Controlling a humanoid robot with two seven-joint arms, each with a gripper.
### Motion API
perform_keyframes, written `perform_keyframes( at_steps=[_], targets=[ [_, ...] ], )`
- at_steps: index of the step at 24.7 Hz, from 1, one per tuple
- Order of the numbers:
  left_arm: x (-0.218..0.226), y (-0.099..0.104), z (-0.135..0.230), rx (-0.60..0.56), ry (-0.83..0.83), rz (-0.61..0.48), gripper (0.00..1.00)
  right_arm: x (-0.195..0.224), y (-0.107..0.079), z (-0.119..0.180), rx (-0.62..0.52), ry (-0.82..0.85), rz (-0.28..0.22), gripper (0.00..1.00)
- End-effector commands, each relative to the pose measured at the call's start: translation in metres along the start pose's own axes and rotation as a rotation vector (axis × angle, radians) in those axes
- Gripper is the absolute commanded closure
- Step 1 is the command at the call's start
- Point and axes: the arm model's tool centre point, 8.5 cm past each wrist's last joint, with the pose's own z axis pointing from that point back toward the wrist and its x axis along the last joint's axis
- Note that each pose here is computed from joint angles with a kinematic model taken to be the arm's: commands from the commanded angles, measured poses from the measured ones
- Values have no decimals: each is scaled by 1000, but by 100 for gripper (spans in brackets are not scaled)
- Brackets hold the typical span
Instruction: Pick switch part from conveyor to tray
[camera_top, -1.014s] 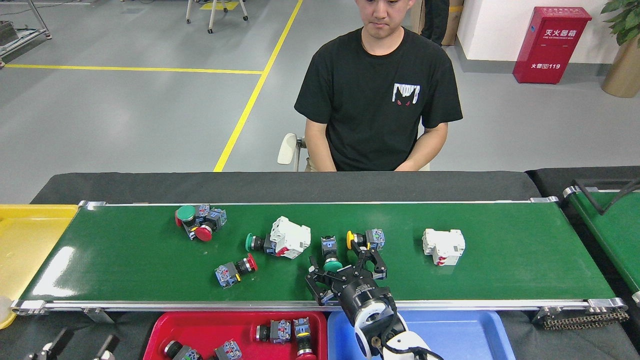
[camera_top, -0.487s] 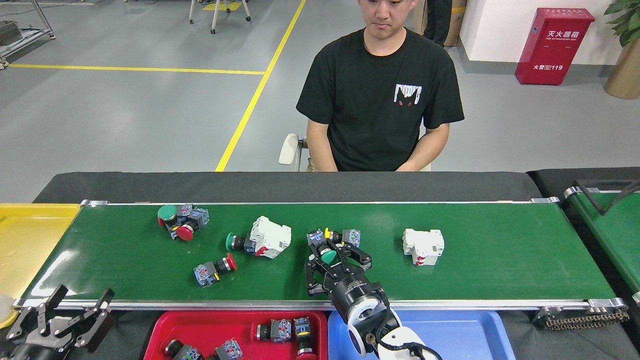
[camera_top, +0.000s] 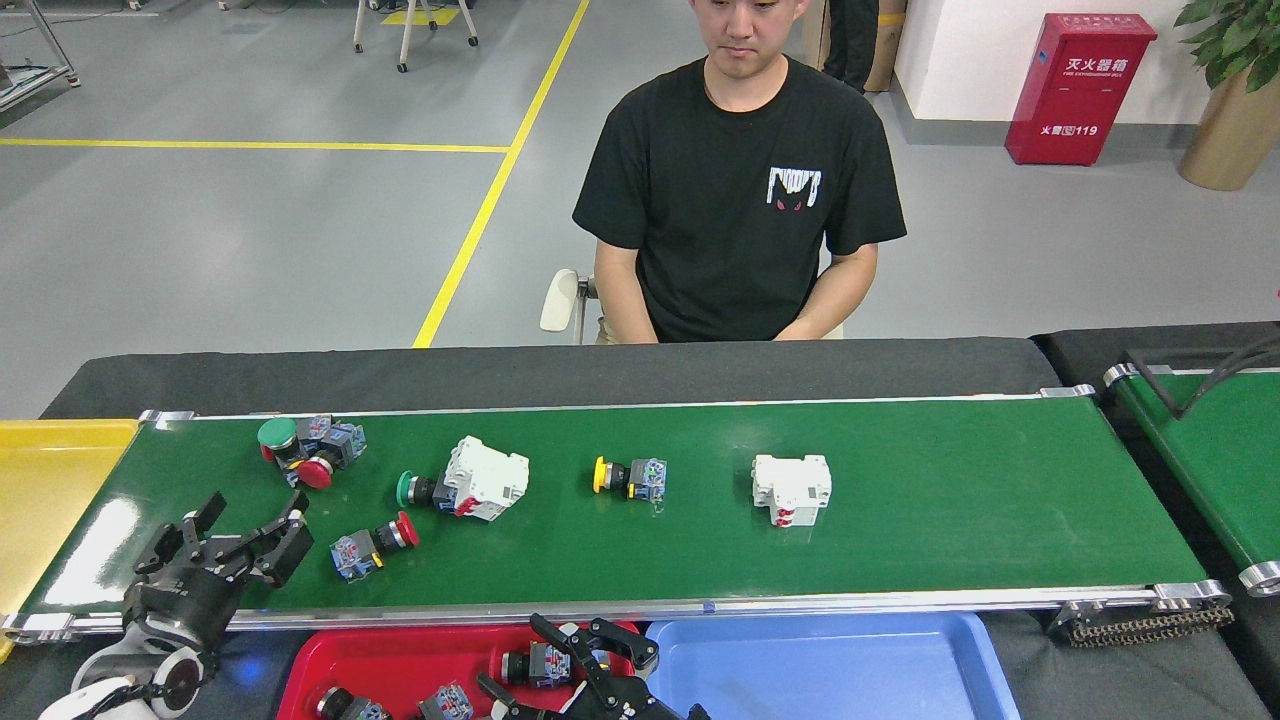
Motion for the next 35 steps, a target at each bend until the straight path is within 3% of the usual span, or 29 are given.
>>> perform_keyframes(
  at_steps=[1, 4, 7, 11, 15, 17, 20, 22, 26, 29, 33, 35],
  targets=[
    [-11, 14, -7, 20, 48, -8, 0, -27, -13, 5, -44, 86, -5, 0],
    [-21, 12, -15, -21, 98, -20, 0, -90, -12, 37, -72, 353, -35, 0],
    [-26, 12, -20, -41, 106, -10, 0, -148, -10, 87, -142, 627, -31, 0],
    [-29, 19, -28, -40, 128, 4, 0, -191, 6, 158, -138, 853, -23, 0],
    [-41, 24, -39, -18, 232, -53, 0, -209, 17, 198, -88, 933, 4, 0],
    [-49, 25, -43, -13, 289, -142, 0, -210, 19, 202, -80, 938, 7, 0],
    [-54, 23, -45, -25, 325, -159, 2, -210, 19, 202, -82, 935, 12, 0],
    [-58, 22, -43, -26, 333, -159, 11, -210, 18, 201, -85, 932, 13, 0],
    [-54, 20, -44, -32, 308, -149, 56, -212, 15, 203, -82, 934, 26, 0],
    [-49, 16, -44, -39, 252, -130, 67, -210, 19, 207, -71, 935, 24, 0],
    [-46, -2, -36, -59, 206, -114, 69, -210, 20, 209, -66, 936, 27, 0],
    [-40, 0, -36, -38, 165, -113, 71, -210, 19, 209, -67, 938, 28, 0]
  ],
)
